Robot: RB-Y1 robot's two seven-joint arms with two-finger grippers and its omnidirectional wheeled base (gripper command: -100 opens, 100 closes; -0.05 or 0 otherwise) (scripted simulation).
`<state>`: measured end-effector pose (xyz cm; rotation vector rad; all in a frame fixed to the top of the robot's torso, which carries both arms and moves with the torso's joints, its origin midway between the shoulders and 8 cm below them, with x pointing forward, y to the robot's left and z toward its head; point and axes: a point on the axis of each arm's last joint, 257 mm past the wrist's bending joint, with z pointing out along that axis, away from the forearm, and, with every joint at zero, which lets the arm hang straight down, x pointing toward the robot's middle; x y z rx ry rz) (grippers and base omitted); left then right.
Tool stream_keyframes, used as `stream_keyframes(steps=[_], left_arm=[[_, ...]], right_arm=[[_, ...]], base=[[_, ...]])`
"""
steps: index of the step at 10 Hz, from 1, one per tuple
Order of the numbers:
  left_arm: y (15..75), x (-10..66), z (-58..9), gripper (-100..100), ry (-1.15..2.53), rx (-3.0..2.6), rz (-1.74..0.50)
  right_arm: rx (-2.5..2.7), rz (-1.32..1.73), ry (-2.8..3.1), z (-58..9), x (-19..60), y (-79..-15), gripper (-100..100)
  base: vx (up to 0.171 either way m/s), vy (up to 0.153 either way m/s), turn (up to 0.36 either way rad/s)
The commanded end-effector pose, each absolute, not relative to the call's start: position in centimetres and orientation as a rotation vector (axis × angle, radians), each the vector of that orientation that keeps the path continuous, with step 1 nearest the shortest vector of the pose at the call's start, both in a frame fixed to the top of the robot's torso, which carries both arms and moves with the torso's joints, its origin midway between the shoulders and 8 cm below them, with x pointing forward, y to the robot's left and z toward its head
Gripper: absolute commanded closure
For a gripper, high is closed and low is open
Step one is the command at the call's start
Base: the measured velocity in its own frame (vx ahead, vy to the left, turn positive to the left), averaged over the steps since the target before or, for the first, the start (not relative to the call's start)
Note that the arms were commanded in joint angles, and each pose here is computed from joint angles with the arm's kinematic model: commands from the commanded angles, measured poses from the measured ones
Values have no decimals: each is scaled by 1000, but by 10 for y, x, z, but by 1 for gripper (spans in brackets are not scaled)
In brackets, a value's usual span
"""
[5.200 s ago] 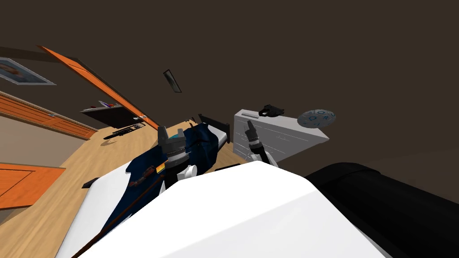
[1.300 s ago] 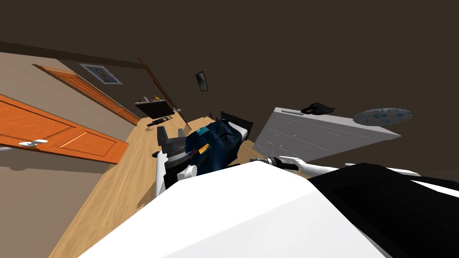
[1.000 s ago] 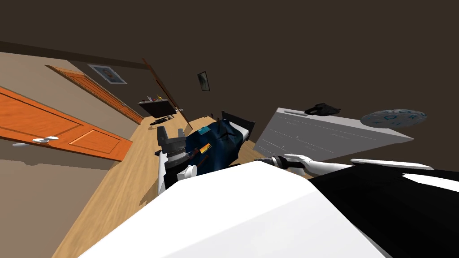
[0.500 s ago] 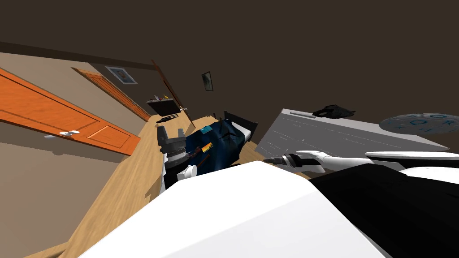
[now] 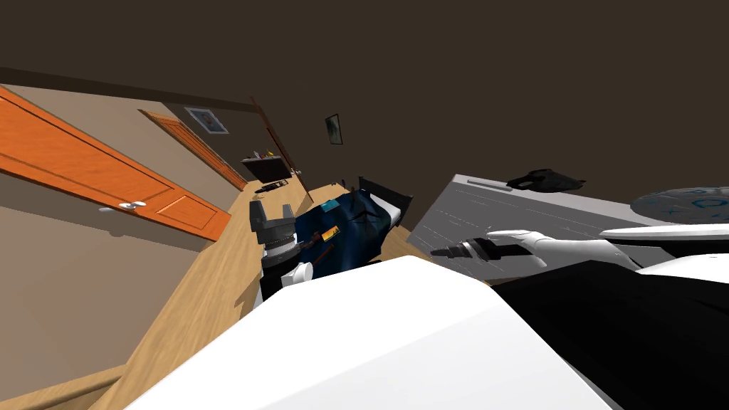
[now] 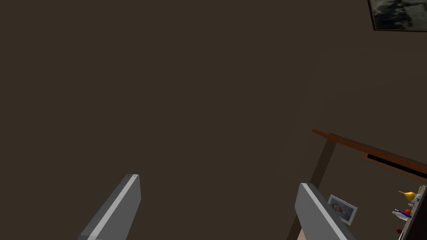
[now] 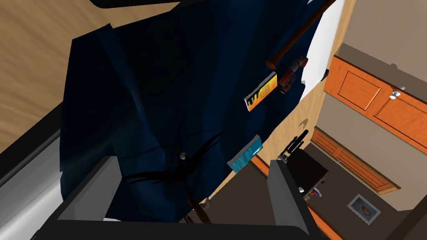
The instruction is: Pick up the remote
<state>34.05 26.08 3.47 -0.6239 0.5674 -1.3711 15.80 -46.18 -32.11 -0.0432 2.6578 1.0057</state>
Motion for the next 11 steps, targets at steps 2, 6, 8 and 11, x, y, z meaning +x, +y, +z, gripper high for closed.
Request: stream_keyframes(steps=[2, 6, 8, 11], left_arm=[[261, 341, 35, 0, 567, -624, -1371], [261, 341, 35, 0, 567, -624, -1371], [261, 341, 35, 0, 568, -624, -1371], [261, 341, 35, 0, 568, -624, -1371]], right_arm=[[-64, 902, 2712, -303, 153, -495, -100], [-89, 719, 2810, -262, 143, -557, -100], [-96, 641, 2831, -248, 144, -577, -100], [-106, 466, 2901, -200, 134, -626, -100]], base=[[14, -35, 56], [14, -55, 110], [19, -63, 62], [17, -101, 157]])
